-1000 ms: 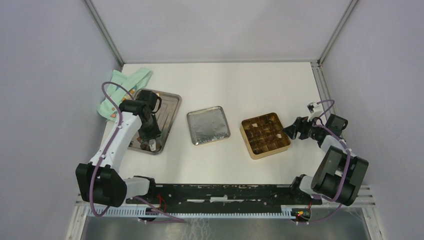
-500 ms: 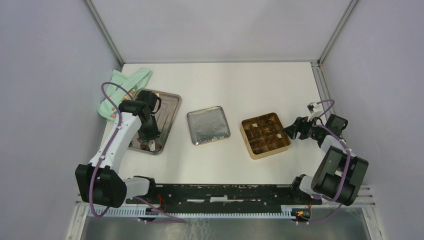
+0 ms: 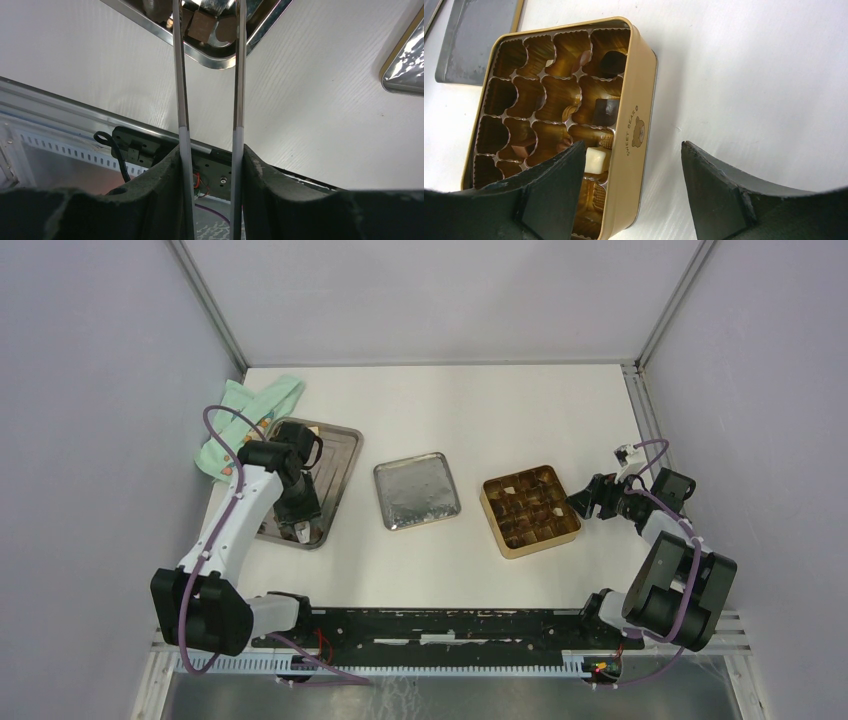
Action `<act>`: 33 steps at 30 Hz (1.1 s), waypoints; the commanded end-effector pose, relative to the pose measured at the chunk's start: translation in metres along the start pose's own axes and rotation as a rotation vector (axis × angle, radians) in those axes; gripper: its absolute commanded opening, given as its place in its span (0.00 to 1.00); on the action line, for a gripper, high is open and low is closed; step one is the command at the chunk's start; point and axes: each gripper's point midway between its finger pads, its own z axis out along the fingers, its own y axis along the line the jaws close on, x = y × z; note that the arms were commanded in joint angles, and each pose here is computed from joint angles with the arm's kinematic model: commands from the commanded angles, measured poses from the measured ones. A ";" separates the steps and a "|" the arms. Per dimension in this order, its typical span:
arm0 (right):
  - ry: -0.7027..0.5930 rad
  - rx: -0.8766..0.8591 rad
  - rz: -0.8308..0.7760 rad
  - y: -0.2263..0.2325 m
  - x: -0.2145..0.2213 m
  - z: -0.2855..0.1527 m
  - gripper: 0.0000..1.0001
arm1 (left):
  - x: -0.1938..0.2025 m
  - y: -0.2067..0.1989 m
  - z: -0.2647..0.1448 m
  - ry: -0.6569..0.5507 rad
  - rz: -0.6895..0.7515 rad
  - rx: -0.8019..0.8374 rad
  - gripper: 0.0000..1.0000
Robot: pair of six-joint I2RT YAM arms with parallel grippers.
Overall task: Pack the chocolate
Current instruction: Pick up the fake chocolate from the plate.
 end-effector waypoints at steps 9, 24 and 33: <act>-0.027 -0.018 -0.038 -0.001 -0.014 0.000 0.76 | 0.008 0.011 0.001 0.006 0.011 -0.033 0.48; -0.025 -0.016 -0.037 -0.002 -0.013 -0.001 0.76 | 0.001 0.005 0.003 -0.008 0.008 -0.012 0.02; -0.023 -0.017 -0.036 -0.002 -0.012 0.000 0.76 | -0.004 0.005 0.000 -0.035 0.013 -0.010 0.02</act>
